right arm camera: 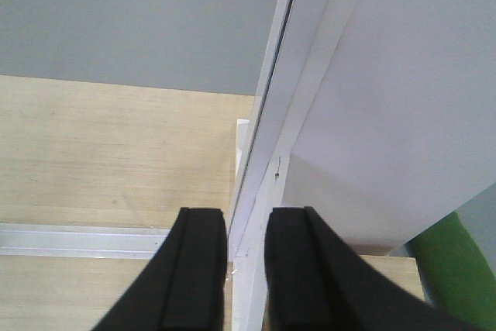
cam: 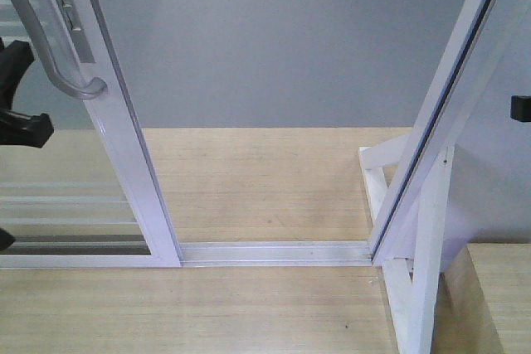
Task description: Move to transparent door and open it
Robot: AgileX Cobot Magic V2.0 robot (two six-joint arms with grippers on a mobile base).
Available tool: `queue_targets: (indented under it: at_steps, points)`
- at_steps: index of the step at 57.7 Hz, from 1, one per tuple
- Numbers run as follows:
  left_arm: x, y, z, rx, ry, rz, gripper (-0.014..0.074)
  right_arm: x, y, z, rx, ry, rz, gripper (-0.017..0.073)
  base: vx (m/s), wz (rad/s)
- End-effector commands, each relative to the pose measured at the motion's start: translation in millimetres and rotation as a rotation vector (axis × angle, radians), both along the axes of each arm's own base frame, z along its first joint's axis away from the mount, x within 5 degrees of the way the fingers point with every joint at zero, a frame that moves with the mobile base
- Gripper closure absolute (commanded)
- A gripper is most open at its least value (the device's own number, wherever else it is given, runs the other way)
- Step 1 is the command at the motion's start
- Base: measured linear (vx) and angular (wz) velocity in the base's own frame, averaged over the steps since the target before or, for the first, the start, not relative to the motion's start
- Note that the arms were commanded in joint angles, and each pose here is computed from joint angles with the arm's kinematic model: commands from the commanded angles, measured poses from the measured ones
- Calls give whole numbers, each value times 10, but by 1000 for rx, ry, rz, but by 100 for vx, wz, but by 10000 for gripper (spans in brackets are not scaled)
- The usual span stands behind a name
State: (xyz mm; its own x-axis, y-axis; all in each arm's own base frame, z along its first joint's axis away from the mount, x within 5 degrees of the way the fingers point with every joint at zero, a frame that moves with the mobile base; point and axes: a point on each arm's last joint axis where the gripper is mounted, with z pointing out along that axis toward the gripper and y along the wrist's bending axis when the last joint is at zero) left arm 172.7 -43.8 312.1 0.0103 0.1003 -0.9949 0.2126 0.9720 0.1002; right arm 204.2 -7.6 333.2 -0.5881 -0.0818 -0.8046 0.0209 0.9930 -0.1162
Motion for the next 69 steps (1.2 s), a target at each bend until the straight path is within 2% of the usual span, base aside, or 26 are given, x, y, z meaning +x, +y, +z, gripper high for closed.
queue_targets:
  at_steps: [1,17,23,35,43,52,61,64,69]
  points:
    - [-133,112,175,-81,-146,58,392,26,-4,174,-21,-112,15,314,0,0]
    - [-546,337,-1,-91,-223,150,603,26,-4,175,-21,-113,15,314,0,0]
    - [-681,387,-103,-92,-233,174,603,26,-4,175,-21,-112,15,314,0,0]
    - [-947,470,-263,-159,-247,225,602,26,-4,175,-21,-112,15,314,0,0]
    - [-1088,473,-410,-149,-237,230,601,26,-4,175,-21,-112,15,314,0,0]
    - [-1153,464,-710,-147,-207,219,601,26,-4,175,-21,-112,15,314,0,0]
    - [-1121,467,-948,-219,-145,222,601,26,-4,175,-21,-112,15,314,0,0]
    - [-1118,462,-976,-197,-141,218,601,26,-4,175,-21,-112,15,314,0,0]
    - [-1114,443,-1023,-120,-156,202,601,26,-4,175,-21,-112,15,314,0,0]
